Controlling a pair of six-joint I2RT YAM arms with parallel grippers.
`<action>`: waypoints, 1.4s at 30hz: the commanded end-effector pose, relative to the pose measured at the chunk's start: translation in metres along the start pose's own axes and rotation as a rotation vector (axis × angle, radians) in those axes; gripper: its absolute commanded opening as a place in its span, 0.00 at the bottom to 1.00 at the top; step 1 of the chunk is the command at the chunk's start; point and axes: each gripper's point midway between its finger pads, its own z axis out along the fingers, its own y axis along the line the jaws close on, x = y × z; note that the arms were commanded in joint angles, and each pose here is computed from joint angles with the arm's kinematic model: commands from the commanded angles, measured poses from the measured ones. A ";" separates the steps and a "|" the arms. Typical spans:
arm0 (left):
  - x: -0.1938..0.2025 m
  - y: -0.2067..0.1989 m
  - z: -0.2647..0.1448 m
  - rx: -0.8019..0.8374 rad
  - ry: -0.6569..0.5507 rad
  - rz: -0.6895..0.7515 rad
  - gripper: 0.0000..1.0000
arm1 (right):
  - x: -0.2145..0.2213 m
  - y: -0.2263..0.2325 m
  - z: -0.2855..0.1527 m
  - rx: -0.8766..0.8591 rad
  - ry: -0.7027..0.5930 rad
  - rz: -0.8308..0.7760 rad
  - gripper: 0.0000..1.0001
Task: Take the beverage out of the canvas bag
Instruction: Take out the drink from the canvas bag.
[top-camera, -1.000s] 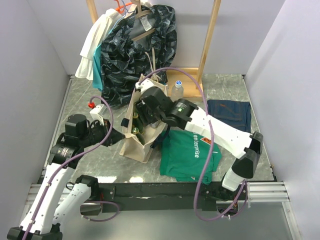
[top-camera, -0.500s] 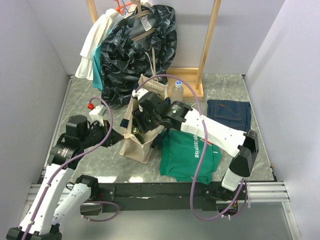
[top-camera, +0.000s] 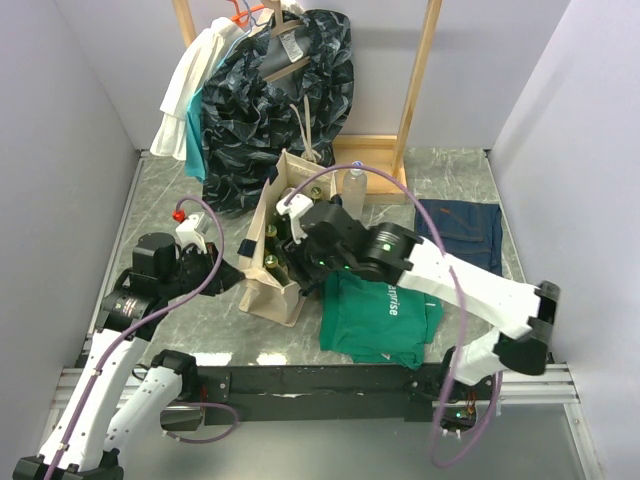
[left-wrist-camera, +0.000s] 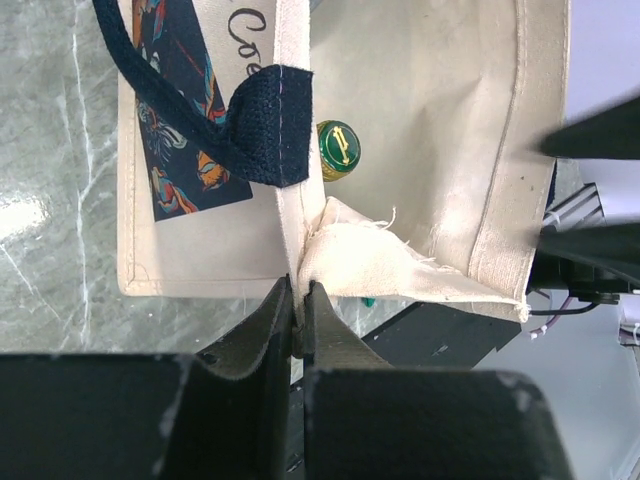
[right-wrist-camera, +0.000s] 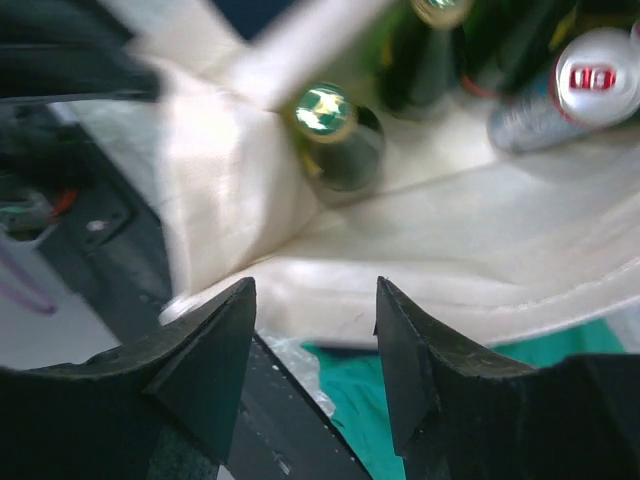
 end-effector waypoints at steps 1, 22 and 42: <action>0.034 0.012 -0.001 -0.047 0.128 -0.060 0.01 | -0.016 0.020 -0.032 -0.103 -0.105 -0.068 0.60; 0.030 0.013 -0.009 -0.068 0.051 -0.063 0.01 | -0.052 -0.007 0.016 0.008 -0.141 0.006 0.62; 0.031 0.012 -0.009 -0.061 0.068 -0.055 0.01 | -0.065 0.009 0.051 -0.081 -0.105 0.008 0.65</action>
